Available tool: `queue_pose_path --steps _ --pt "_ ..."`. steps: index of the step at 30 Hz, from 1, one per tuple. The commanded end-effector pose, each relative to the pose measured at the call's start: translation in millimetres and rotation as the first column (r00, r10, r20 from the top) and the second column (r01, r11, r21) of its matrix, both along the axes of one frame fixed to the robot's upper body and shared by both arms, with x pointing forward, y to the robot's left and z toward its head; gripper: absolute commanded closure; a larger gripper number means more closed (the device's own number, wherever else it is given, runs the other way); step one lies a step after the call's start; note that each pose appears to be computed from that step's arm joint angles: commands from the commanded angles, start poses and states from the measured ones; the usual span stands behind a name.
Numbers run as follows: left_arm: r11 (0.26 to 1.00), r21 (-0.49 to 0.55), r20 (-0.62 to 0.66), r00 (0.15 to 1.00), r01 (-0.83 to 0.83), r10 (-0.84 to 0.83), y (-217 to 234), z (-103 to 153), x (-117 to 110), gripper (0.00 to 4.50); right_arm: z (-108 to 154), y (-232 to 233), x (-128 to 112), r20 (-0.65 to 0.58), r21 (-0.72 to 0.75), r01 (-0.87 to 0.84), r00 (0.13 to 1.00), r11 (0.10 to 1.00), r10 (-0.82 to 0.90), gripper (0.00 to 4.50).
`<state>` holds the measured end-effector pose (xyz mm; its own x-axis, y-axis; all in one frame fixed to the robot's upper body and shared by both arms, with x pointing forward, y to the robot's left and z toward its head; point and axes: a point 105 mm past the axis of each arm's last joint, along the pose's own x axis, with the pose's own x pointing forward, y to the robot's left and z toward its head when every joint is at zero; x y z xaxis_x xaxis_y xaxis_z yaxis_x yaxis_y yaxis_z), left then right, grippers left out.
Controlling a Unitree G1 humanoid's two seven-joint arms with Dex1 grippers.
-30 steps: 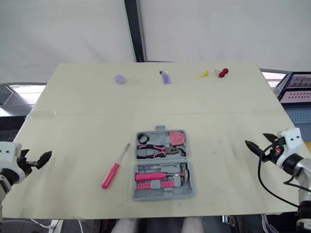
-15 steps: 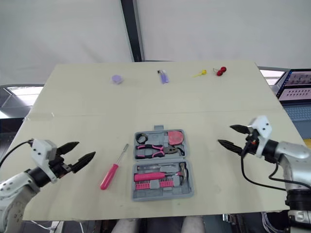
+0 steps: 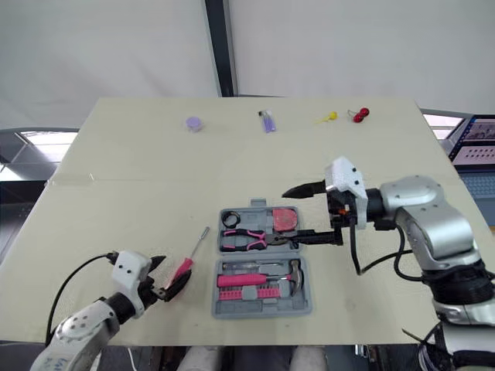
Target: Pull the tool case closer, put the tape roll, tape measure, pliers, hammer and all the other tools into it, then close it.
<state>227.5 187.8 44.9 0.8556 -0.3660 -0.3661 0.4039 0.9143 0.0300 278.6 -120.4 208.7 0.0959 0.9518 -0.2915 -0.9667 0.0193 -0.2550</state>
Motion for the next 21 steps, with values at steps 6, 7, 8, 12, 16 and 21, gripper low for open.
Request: queue_pose_path --steps 6,7,8,12,16,21 --pt "0.999 0.031 -0.044 0.998 -0.037 0.038 -4 -9 1 0.07 11 4 2 0.036 0.014 -0.032 0.999 0.999 0.032 0.0" --pt "0.999 0.033 -0.054 0.998 -0.035 0.037 -6 -10 2 0.07 11 4 3 0.037 0.014 -0.031 0.999 0.999 0.03 0.0" --pt "0.999 0.039 -0.067 0.997 -0.034 0.037 -6 -12 3 0.07 11 4 4 0.037 0.014 -0.029 0.999 0.999 0.029 0.0" --pt "0.998 0.058 -0.133 0.99 -0.029 0.036 -8 -21 3 0.07 11 4 5 0.038 0.017 -0.025 0.999 1.0 0.025 0.0" --pt "0.996 0.085 -0.18 0.983 -0.015 0.03 -10 -25 3 0.07 9 4 6 0.039 0.021 -0.02 0.999 1.0 0.019 0.0" --pt "0.995 0.096 -0.216 0.975 -0.024 0.044 -8 -26 2 0.07 10 5 7 0.04 0.029 -0.016 0.999 0.999 0.015 0.0"
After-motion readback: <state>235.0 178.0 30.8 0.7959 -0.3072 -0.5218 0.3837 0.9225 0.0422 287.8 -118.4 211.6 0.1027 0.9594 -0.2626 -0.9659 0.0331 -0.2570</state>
